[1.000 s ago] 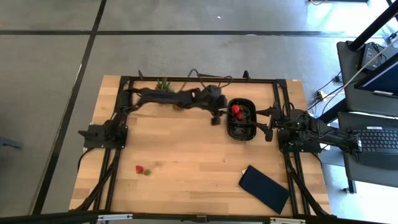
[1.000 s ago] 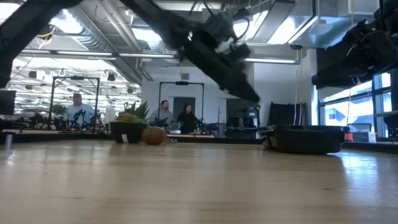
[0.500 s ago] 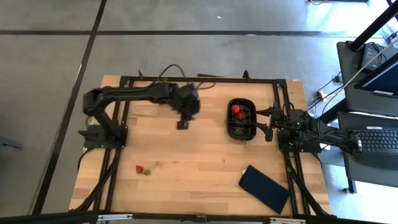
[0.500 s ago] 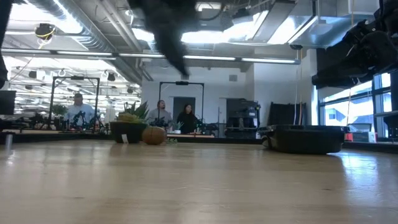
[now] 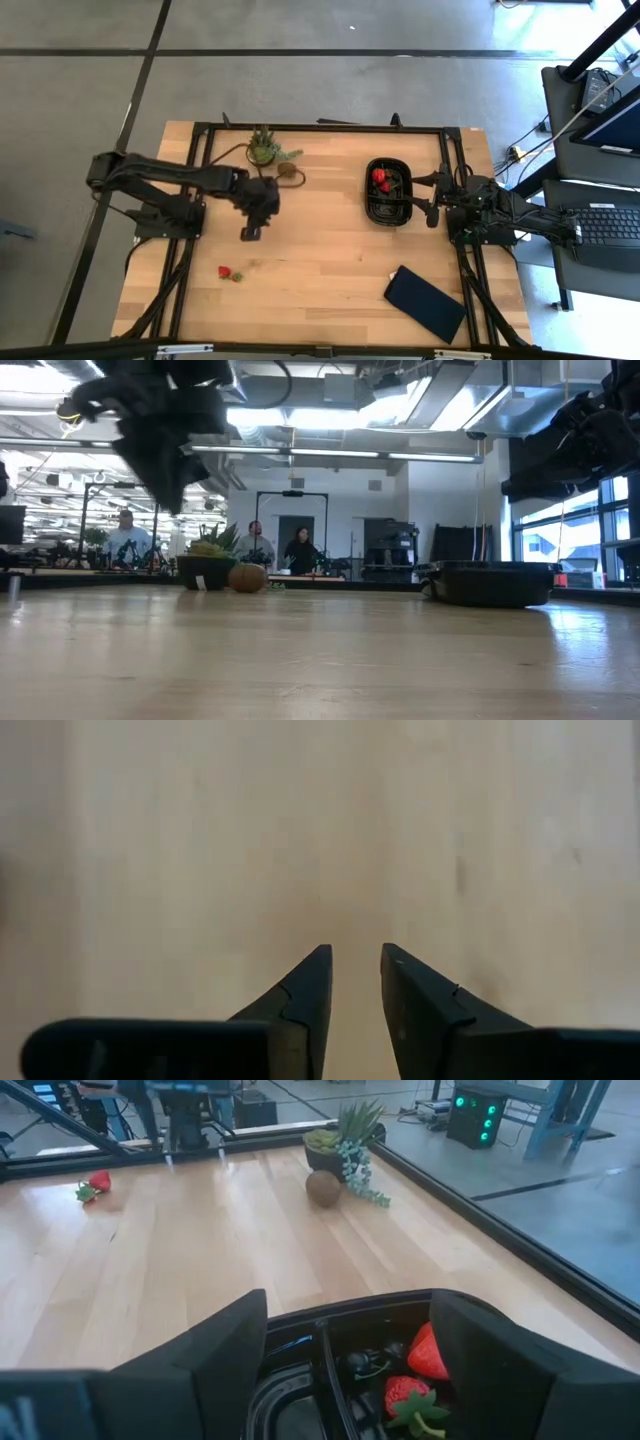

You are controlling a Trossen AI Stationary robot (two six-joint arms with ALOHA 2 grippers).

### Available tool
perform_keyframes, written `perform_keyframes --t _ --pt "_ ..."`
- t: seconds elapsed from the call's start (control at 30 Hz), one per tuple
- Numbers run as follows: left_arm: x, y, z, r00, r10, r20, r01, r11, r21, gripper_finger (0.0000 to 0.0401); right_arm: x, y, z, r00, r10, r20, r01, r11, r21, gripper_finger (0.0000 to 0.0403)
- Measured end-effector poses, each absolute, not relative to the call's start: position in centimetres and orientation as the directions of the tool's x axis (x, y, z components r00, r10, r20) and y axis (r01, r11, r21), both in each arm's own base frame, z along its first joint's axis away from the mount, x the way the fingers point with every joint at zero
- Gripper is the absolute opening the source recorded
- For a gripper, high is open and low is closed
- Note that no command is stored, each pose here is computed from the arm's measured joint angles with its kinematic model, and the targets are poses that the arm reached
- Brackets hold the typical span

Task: Pick and placing Produce into tupperware
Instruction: Put the red strawberry into the black bin

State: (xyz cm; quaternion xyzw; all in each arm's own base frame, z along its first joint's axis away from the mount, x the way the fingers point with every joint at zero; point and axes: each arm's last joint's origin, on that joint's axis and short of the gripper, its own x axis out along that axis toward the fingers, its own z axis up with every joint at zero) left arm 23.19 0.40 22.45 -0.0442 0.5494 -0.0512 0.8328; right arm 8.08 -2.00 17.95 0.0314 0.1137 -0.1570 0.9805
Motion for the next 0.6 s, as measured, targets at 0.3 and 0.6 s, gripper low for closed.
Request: perform_keyframes --t 0.3,0.6 --pt "22.6 -1.4 20.6 0.373 -0.148 -0.916 0.0 0.987 -0.159 0.0162 8.1 -2.0 18.2 0.929 -0.308 -0.204 0.319 0.947 0.022 0.0282" --pt "22.3 -2.6 20.3 0.35 -0.131 -0.927 -0.073 0.983 -0.166 0.0258 8.1 -2.0 18.2 0.929 -0.309 -0.203 0.32 0.947 0.023 0.0282"
